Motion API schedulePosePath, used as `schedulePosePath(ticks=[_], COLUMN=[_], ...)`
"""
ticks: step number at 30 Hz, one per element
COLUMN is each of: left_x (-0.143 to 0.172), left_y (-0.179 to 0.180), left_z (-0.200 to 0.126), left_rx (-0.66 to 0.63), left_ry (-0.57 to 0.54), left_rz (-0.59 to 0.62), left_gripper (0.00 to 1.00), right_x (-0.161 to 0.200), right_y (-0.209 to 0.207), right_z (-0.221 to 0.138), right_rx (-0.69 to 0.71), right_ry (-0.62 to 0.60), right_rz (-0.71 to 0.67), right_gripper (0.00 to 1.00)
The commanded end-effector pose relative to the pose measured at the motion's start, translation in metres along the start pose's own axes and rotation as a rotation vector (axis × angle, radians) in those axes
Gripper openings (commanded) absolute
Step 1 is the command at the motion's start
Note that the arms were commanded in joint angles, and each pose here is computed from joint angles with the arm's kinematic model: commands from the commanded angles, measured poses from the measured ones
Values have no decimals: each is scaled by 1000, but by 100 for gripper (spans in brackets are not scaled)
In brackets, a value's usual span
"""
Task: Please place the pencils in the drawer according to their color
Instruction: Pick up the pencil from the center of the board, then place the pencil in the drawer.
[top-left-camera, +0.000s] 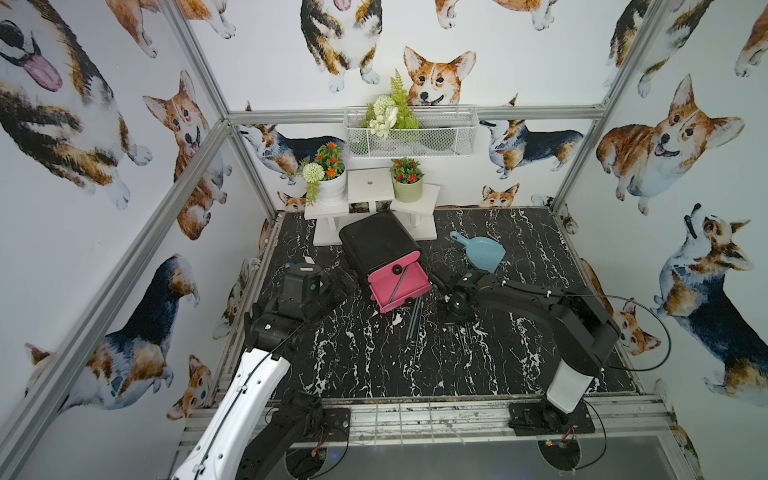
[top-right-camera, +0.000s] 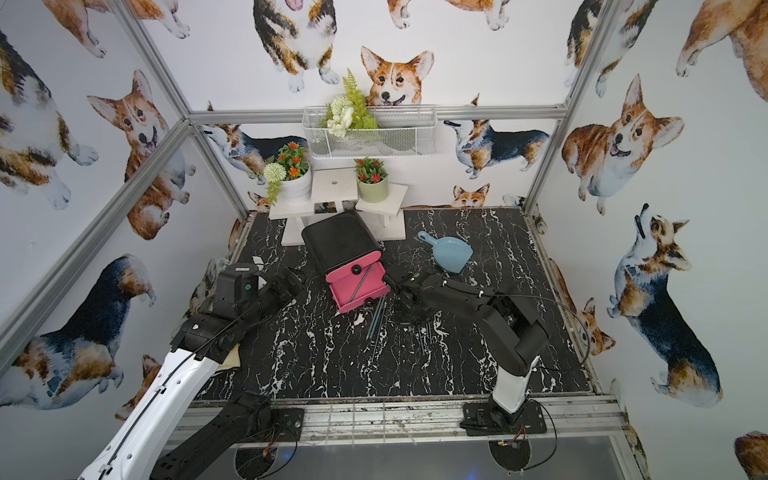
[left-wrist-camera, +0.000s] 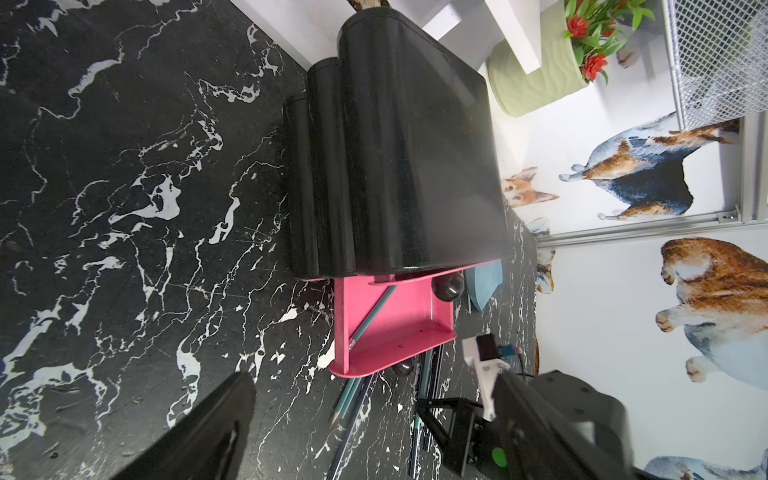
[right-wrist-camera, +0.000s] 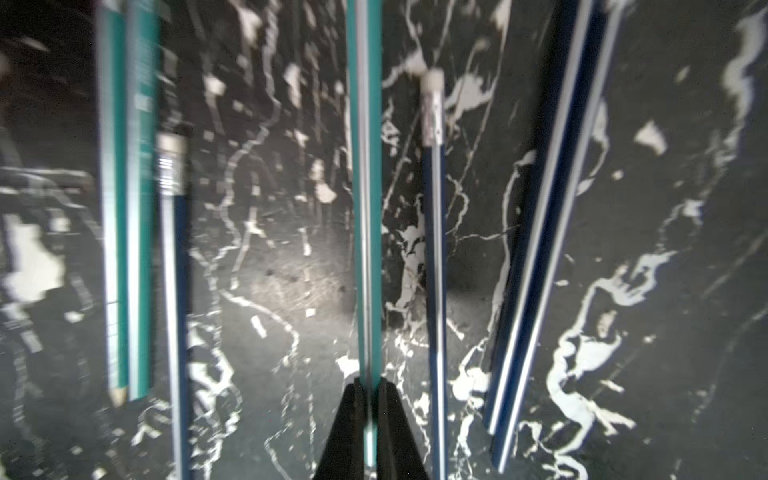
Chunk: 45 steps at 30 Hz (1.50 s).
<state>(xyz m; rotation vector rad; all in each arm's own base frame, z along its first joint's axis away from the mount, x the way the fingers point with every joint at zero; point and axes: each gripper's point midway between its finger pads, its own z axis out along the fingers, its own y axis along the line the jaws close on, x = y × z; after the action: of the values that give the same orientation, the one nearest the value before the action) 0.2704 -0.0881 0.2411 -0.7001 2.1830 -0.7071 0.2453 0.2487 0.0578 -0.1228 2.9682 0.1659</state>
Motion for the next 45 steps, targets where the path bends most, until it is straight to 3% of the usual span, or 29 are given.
schedulePosePath(ticks=[1, 8, 12, 19, 25, 32, 45], left_x=[-4, -6, -5, -3, -2, -4, -5], left_y=[-1, 0, 2, 2, 2, 1, 2], left_z=[-2, -3, 0, 7, 7, 6, 3], left_rx=[-1, -10, -18, -21, -21, -19, -14], left_ry=[-15, -30, -27, -10, -6, -9, -20], left_rz=[17, 21, 16, 8, 8, 11, 16], left_gripper=[95, 95, 95, 95, 95, 95, 95], right_x=[4, 9, 14, 35, 45, 49, 18], right_y=[-13, -9, 17, 75, 101, 104, 99], right_z=[-21, -75, -103, -134, -140, -124, -105], right_rx=[40, -65, -247, -586, -752, -749, -733], right_ry=[-7, -52, -61, 89, 195, 257, 239], right_rz=[-15, -13, -49, -114, -68, -10, 107], right_gripper=[0, 0, 0, 0, 0, 0, 0])
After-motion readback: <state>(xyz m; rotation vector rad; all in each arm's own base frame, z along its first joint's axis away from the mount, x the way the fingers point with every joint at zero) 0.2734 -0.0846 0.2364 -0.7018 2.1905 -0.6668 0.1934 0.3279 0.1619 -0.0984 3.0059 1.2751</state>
